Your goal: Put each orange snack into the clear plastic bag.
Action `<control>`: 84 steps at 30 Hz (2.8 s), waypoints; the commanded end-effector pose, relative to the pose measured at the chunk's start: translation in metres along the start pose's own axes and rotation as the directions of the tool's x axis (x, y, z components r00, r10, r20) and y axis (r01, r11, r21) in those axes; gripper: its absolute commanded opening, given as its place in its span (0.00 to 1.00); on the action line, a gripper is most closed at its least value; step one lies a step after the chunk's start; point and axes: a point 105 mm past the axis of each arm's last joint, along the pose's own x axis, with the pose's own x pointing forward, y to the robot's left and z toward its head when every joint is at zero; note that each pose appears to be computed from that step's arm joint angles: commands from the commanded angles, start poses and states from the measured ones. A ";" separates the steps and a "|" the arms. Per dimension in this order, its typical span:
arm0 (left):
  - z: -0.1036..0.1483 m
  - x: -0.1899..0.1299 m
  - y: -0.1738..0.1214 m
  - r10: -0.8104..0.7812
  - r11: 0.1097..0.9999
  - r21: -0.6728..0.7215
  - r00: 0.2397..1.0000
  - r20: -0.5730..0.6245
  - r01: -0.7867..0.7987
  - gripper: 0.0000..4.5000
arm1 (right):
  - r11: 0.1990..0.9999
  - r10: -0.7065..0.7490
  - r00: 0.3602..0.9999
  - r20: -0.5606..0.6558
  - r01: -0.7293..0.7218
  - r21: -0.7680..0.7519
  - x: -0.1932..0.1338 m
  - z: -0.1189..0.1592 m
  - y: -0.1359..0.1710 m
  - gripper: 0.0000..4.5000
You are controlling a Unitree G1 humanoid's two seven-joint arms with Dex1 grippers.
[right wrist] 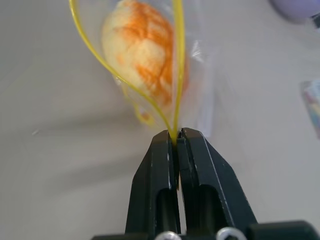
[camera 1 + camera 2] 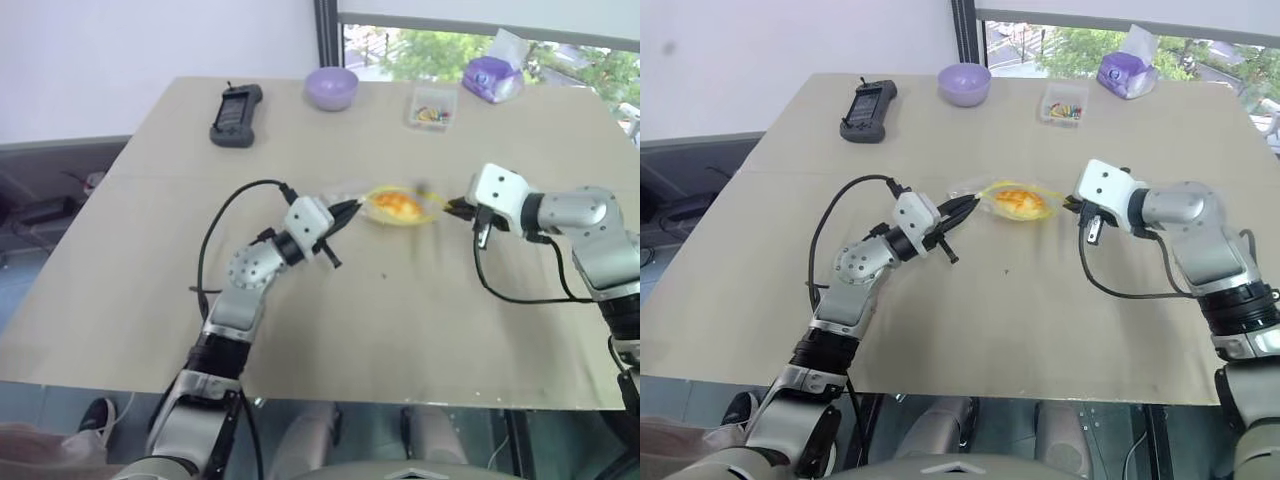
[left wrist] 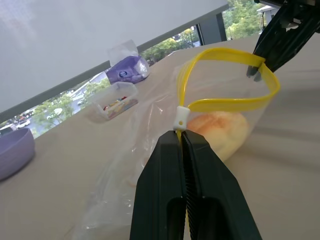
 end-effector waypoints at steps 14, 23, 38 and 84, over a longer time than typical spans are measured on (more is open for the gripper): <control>0.051 0.017 0.069 0.229 0.951 0.171 0.957 0.178 -0.260 0.00 | 0.903 -0.419 0.898 0.135 0.427 -0.040 -0.029 0.039 -0.092 0.03; 0.022 0.000 0.018 0.125 0.991 0.042 0.989 0.072 -0.129 0.00 | 0.970 -0.240 0.965 0.109 0.234 0.064 -0.032 0.030 -0.044 0.03; 0.071 0.050 0.062 0.234 0.969 0.026 0.942 0.240 -0.247 0.00 | 0.960 -0.258 0.958 0.124 0.241 0.142 -0.033 0.034 -0.045 0.03; 0.035 -0.026 -0.033 -0.146 0.984 -0.111 0.989 -0.034 0.141 0.00 | 0.986 0.107 0.926 0.363 -0.052 -0.157 0.013 0.124 0.073 0.57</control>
